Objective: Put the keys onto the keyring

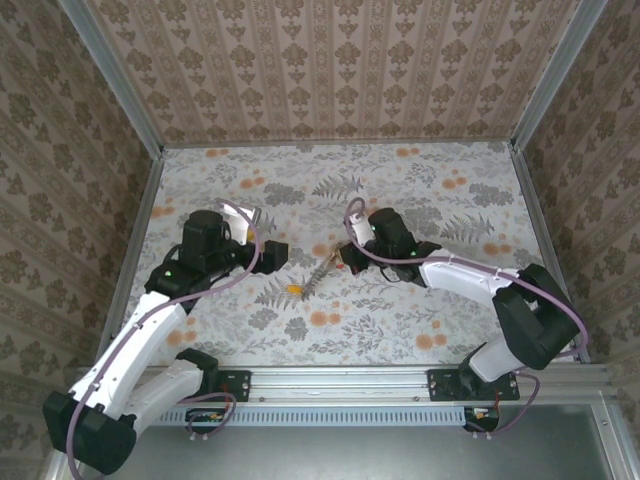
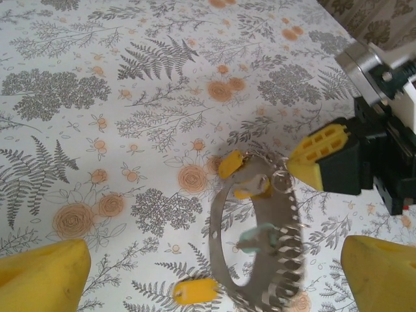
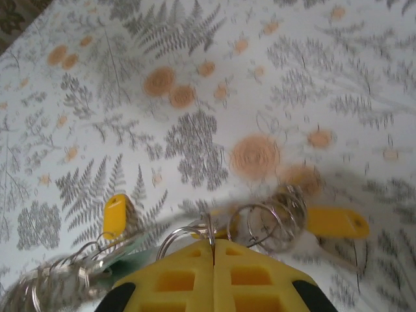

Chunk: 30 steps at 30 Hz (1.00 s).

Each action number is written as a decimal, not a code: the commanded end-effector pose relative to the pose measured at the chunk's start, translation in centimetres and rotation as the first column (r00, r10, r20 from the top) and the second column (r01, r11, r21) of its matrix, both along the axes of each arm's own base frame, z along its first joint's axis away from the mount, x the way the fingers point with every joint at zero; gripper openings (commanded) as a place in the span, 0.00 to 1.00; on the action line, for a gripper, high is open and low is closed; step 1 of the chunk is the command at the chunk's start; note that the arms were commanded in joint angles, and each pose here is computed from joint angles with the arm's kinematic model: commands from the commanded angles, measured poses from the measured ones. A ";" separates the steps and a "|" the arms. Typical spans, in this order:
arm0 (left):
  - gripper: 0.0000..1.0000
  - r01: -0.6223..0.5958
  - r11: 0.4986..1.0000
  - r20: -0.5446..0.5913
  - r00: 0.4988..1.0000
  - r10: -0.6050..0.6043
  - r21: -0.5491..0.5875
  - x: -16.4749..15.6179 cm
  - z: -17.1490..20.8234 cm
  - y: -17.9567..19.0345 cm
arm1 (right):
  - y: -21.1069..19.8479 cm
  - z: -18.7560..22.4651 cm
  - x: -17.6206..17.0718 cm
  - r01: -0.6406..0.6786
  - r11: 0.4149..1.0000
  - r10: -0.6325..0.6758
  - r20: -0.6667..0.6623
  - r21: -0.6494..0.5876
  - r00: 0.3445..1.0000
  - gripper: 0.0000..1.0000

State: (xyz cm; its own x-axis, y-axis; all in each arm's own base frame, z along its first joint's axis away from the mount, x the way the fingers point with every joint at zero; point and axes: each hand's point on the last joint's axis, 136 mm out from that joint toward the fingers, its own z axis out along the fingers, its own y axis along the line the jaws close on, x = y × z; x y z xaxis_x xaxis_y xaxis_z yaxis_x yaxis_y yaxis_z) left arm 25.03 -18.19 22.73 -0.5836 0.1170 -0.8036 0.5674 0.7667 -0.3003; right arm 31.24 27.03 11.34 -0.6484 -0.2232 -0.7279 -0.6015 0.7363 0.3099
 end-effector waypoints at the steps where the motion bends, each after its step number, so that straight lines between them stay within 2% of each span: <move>1: 1.00 0.050 0.999 0.063 0.997 -0.050 -0.012 0.2 2.0 -1.3 | -1.6 -2.4 -2.3 0.043 0.999 -0.045 -0.089 -0.029 0.995 0.00; 7: 1.00 0.068 0.998 0.063 0.996 -0.068 -0.001 0.5 1.9 -2.1 | -3.4 -3.9 -3.3 0.086 0.994 -0.093 -0.100 -0.072 0.991 0.00; 10: 1.00 0.074 0.997 0.062 0.995 -0.075 0.017 0.4 2.0 -2.2 | -3.5 -3.3 -2.8 0.087 0.991 -0.095 -0.078 -0.098 0.992 0.11; 14: 1.00 0.048 0.998 0.072 0.996 -0.051 0.049 0.2 2.1 -1.5 | -4.6 -0.6 -1.9 0.129 0.984 -0.127 0.022 -0.127 0.992 0.34; 17: 1.00 -0.064 0.995 0.115 0.992 0.056 0.073 1.0 2.3 0.4 | -6.6 1.0 -1.5 0.201 0.965 -0.184 0.112 -0.168 0.977 0.61; 18: 1.00 -0.117 0.990 0.137 0.985 0.106 0.079 1.3 2.4 1.3 | -7.4 1.6 -1.4 0.228 0.957 -0.203 0.147 -0.178 0.968 0.77; 19: 1.00 -0.202 0.976 0.157 0.970 0.187 0.081 1.9 2.5 2.6 | -8.1 2.5 -1.4 0.251 0.951 -0.217 0.188 -0.182 0.958 0.99; 21: 1.00 -0.345 0.935 0.171 0.929 0.328 0.081 2.8 2.1 5.2 | -9.8 4.3 -1.3 0.310 0.933 -0.253 0.279 -0.182 0.926 1.00; 23: 1.00 -0.510 0.855 0.171 0.854 0.492 0.089 3.2 0.9 8.3 | -11.6 6.4 -0.9 0.376 0.913 -0.298 0.374 -0.158 0.879 1.00; 24: 1.00 -0.538 0.838 0.207 0.833 0.513 0.091 3.4 0.2 9.1 | -12.5 7.4 -0.7 0.409 0.902 -0.320 0.420 -0.140 0.849 1.00; 26: 1.00 -0.537 0.838 0.276 0.823 0.497 0.091 3.8 -0.3 9.5 | -15.0 8.4 0.0 0.493 0.863 -0.386 0.486 -0.110 0.784 1.00; 30: 1.00 -0.689 0.701 0.325 0.716 0.618 0.183 5.4 -1.7 14.0 | -21.3 8.0 1.9 0.682 0.731 -0.581 0.504 -0.022 0.639 1.00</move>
